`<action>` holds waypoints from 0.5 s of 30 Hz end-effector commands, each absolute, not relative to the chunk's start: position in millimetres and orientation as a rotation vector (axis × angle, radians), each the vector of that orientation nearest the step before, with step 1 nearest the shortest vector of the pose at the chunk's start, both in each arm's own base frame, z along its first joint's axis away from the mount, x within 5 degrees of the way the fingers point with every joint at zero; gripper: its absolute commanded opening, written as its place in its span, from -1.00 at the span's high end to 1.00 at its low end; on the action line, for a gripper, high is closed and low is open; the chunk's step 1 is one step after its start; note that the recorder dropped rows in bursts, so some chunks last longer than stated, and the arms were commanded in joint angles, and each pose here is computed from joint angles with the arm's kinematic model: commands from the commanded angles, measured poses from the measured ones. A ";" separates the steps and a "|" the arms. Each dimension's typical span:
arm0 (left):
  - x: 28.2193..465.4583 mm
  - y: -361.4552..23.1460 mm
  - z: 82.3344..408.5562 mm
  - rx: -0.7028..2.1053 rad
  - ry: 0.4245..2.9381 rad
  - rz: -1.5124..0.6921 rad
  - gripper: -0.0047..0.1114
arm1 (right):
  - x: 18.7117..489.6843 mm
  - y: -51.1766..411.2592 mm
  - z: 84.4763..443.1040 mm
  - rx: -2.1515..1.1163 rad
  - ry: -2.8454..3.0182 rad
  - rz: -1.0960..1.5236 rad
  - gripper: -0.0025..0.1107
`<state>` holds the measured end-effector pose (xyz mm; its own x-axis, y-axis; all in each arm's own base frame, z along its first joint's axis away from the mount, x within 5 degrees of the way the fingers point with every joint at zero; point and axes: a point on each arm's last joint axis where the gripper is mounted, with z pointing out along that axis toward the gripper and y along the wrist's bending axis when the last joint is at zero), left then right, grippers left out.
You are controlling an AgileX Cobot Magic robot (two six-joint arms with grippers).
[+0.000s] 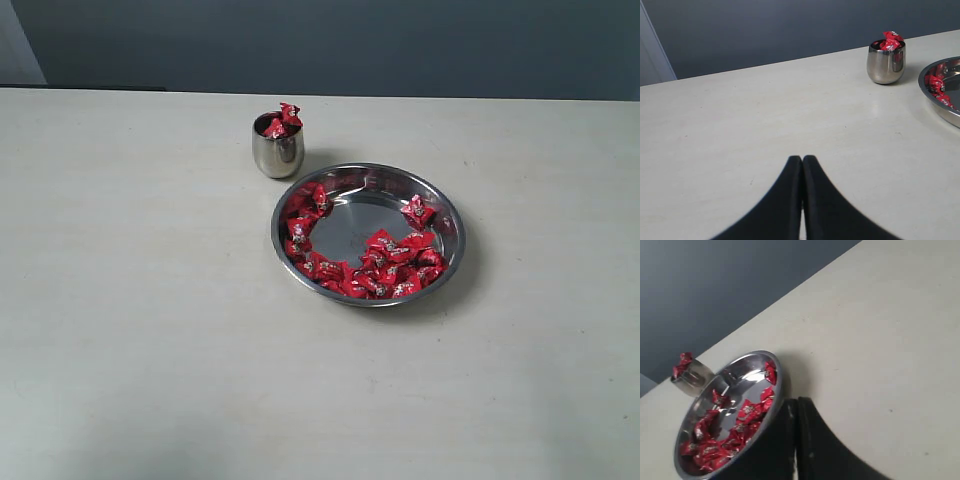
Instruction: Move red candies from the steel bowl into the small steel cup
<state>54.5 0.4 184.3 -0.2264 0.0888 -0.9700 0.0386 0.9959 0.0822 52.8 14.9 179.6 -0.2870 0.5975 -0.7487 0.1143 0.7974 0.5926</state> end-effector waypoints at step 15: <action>54.3 -0.2 185.5 0.098 1.787 0.034 0.91 | 53.2 15.4 179.9 0.560 1.804 0.547 0.97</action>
<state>54.5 0.4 184.3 -0.2264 0.0888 -0.9700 0.0386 0.9959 0.0822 53.0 16.5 180.9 -0.2824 0.6305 -0.7230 0.1050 0.7695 0.6300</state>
